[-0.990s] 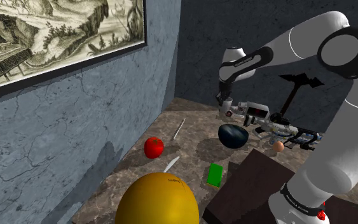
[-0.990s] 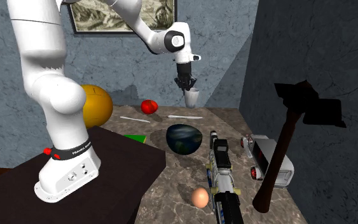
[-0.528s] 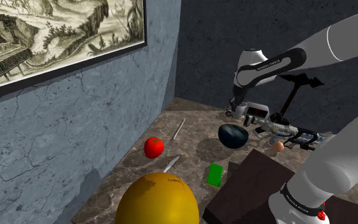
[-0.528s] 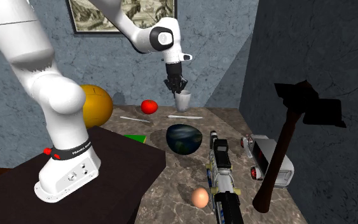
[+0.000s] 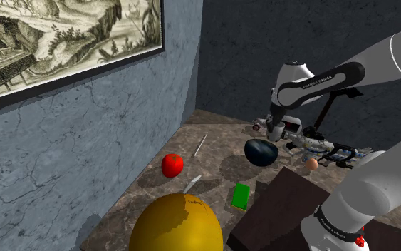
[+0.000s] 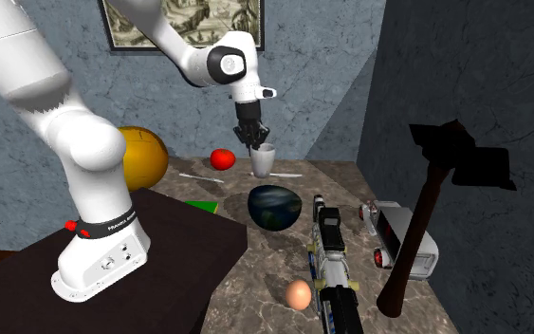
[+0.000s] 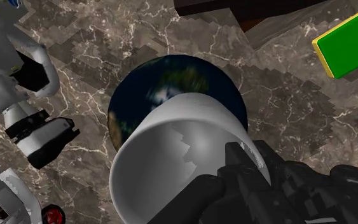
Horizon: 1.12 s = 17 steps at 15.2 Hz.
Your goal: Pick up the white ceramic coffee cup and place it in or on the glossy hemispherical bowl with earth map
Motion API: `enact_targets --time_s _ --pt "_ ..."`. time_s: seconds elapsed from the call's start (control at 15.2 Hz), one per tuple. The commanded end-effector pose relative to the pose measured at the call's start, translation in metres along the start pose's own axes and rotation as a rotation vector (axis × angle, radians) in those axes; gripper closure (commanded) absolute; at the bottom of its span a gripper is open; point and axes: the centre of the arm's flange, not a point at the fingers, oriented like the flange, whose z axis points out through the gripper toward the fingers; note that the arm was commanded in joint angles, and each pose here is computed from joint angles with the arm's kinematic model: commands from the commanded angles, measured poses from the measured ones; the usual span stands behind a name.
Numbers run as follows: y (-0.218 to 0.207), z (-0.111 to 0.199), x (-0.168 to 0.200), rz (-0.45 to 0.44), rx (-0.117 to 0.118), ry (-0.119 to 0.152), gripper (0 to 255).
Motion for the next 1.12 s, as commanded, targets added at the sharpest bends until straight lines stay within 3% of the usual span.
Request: enact_targets --time_s 0.0,0.79,1.06 --pt "-0.002 0.010 0.000 0.000 0.000 0.001 255" --pt "-0.009 0.073 -0.001 0.000 0.000 0.001 255" --pt "-0.009 0.073 -0.001 0.000 0.000 0.001 255"
